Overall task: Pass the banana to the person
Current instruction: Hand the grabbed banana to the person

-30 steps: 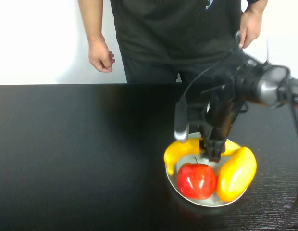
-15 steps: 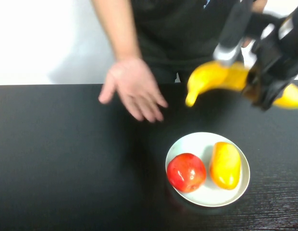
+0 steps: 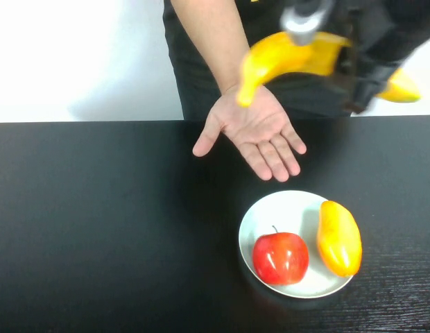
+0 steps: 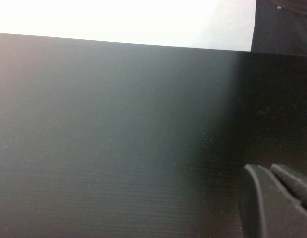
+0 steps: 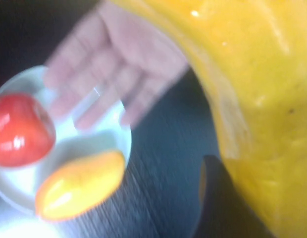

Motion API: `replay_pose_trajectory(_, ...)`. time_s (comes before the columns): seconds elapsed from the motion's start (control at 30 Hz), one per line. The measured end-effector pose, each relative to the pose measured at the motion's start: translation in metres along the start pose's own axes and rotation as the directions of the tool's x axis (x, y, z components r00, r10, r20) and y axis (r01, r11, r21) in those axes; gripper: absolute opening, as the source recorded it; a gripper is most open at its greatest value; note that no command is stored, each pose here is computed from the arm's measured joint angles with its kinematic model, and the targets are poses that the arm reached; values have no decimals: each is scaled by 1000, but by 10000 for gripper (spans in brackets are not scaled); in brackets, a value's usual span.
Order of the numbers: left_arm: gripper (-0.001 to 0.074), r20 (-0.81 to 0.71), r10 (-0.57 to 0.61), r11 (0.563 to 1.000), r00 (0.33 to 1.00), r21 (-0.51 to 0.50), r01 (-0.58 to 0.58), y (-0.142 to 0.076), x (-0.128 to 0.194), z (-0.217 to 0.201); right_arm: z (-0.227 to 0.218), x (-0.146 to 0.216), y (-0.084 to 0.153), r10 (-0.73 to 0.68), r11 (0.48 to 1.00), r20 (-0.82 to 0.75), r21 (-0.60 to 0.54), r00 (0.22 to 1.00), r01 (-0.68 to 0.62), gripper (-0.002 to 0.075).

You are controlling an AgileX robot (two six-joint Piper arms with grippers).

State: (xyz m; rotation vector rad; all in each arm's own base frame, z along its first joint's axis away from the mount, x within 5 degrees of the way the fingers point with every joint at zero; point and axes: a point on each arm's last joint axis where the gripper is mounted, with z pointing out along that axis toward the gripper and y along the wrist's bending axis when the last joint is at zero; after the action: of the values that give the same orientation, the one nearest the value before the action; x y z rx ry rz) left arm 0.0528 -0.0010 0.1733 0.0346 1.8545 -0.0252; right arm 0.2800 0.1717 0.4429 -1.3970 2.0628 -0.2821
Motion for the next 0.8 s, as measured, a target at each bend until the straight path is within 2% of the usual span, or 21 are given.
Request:
replay_pose_trajectory(0.2, -4, 0, 0, 1000, 1000, 0, 0, 0, 0, 0, 39, -36, 6, -47, 998, -1, -31, 999, 47, -8)
replay_pose_trajectory(0.53, -4, 0, 0, 1000, 1000, 0, 0, 0, 0, 0, 84, -42, 13, -112, 992, -81, -75, 990, 106, 6)
replay_pose_trajectory(0.63, -4, 0, 0, 1000, 1000, 0, 0, 0, 0, 0, 89, -42, 14, -110, 991, -87, -81, 990, 103, 120)
replay_pose_trajectory(0.8, -4, 0, 0, 1000, 1000, 0, 0, 0, 0, 0, 87, -42, 13, -99, 993, -89, -73, 991, 92, 465)
